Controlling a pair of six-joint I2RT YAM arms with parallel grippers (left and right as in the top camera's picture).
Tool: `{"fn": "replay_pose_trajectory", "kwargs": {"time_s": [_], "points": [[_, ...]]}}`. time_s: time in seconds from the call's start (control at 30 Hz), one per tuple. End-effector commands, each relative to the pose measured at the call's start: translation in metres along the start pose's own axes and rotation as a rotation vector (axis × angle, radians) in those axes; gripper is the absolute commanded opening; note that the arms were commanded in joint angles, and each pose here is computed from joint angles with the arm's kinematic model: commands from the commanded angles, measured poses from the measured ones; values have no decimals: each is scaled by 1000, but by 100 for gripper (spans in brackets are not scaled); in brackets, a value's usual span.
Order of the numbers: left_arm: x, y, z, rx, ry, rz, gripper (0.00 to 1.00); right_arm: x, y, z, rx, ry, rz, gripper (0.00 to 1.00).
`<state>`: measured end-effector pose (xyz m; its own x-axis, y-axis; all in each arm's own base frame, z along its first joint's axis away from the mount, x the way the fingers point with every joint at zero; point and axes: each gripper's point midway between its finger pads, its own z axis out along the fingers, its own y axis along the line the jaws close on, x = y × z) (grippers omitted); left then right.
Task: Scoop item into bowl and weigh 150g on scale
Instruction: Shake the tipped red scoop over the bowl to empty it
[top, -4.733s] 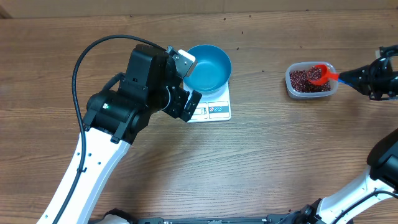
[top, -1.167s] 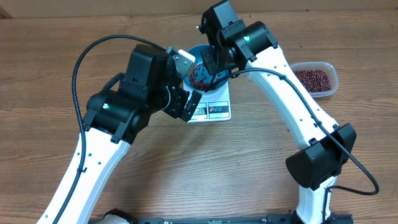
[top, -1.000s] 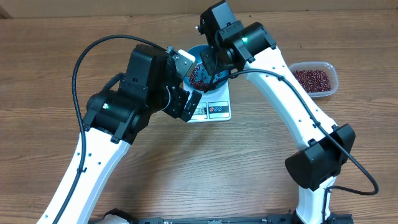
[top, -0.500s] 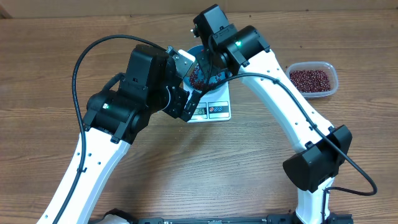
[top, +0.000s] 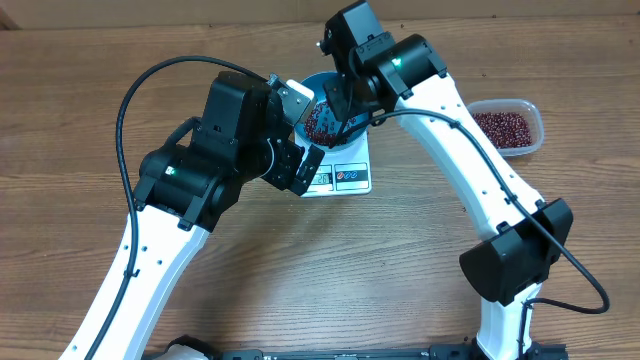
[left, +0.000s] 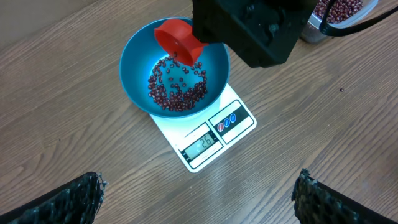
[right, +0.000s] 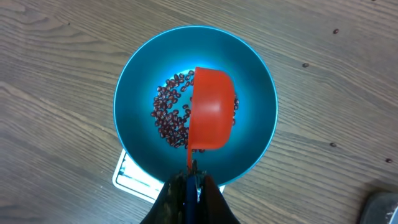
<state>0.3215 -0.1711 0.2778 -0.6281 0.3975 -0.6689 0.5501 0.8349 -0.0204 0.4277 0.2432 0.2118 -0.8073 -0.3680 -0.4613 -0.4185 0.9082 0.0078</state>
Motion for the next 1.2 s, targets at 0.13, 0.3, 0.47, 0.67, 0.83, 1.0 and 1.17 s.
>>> {"fn": "replay_pose_trajectory", "kwargs": {"time_s": [0.13,0.3,0.47,0.67,0.83,1.0,1.17], "points": [[-2,1,1,5,0,-14,100,-7,-13,-21,89,-41,-32,4],[-2,1,1,5,0,-14,100,-11,-23,-23,153,-56,-67,4],[-2,1,1,5,0,-14,99,-9,-15,-23,144,-49,-118,4],[-2,1,1,4,0,-14,99,-5,-5,-24,105,-34,-187,4],[-2,1,1,5,0,-14,100,0,4,-27,143,-16,-297,4],[-2,1,1,5,0,-14,100,-8,3,-27,146,-47,-268,4],[-2,1,1,5,0,-14,100,-16,-11,-34,154,-88,-168,4]]}}
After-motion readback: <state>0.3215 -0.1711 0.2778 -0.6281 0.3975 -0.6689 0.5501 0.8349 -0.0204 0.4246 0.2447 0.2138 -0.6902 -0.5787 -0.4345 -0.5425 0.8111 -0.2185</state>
